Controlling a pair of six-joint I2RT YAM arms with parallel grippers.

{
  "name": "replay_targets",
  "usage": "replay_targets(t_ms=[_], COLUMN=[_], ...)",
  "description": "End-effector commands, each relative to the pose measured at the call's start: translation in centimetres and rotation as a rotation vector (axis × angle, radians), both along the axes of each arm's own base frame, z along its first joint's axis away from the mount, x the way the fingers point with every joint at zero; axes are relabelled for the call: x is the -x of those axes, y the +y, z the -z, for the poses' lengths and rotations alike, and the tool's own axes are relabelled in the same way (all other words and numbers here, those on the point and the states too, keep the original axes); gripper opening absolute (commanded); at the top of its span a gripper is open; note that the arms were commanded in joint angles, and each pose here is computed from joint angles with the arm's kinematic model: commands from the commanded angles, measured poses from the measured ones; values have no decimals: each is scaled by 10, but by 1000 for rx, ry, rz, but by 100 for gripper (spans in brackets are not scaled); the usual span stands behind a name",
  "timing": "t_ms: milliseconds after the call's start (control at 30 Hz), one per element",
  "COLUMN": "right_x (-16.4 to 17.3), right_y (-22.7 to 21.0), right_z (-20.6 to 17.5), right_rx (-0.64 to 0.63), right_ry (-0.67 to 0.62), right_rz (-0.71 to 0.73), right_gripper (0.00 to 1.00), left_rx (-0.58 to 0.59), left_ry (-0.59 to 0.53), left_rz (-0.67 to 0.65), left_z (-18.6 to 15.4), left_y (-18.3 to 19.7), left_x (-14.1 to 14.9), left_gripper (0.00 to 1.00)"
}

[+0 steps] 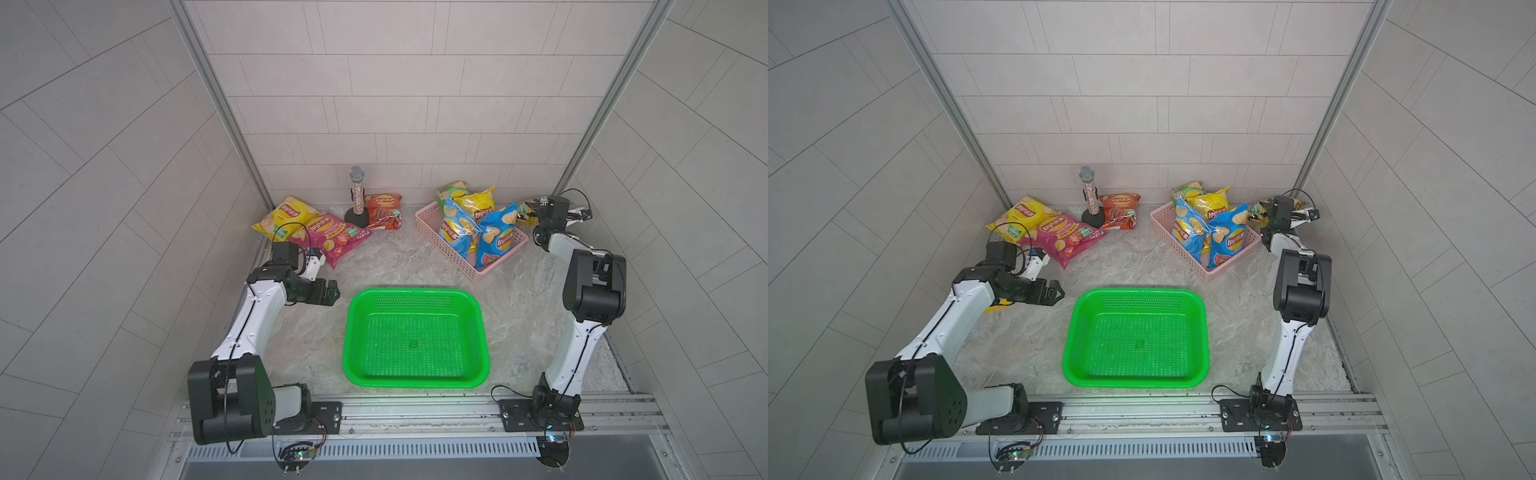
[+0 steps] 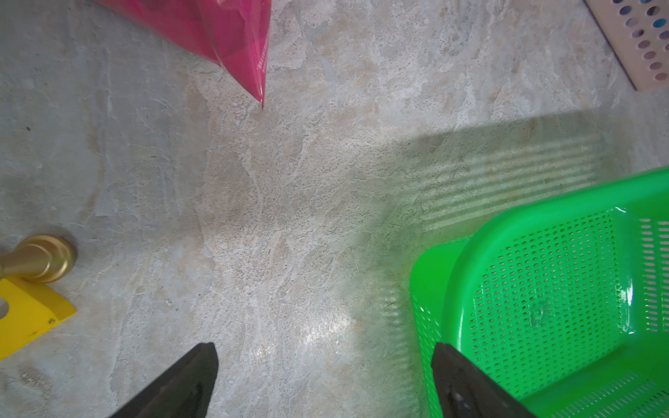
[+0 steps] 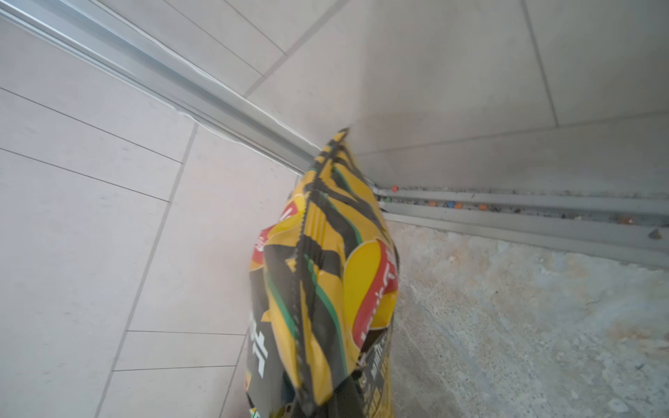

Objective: Put the potato chips into the basket
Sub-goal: Pick up the potato chip from the corner of the board.

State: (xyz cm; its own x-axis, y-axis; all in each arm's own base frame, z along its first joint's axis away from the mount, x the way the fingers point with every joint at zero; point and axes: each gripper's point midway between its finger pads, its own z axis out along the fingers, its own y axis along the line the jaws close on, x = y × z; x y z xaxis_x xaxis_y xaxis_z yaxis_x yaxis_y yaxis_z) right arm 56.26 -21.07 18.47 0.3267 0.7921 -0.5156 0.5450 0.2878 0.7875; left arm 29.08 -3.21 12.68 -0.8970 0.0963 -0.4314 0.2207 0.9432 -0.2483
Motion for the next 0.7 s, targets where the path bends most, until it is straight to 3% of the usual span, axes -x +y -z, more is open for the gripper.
replay_targets(t_ms=[0,367,667], right_x=[20,77,143], right_y=[-7,4,23], right_z=[-48,-102,-103], right_rx=[99,215,209], right_ry=[-32,-15,37], right_rz=[44,31,31], right_gripper=[0,0,0], left_rx=[2,9,9], left_ry=[-34,-59,-75], left_rz=[6,13,10], left_z=[-14,-20,-24], left_y=[0,-2,-2], left_x=[0,0,1], left_gripper=[100,100,100])
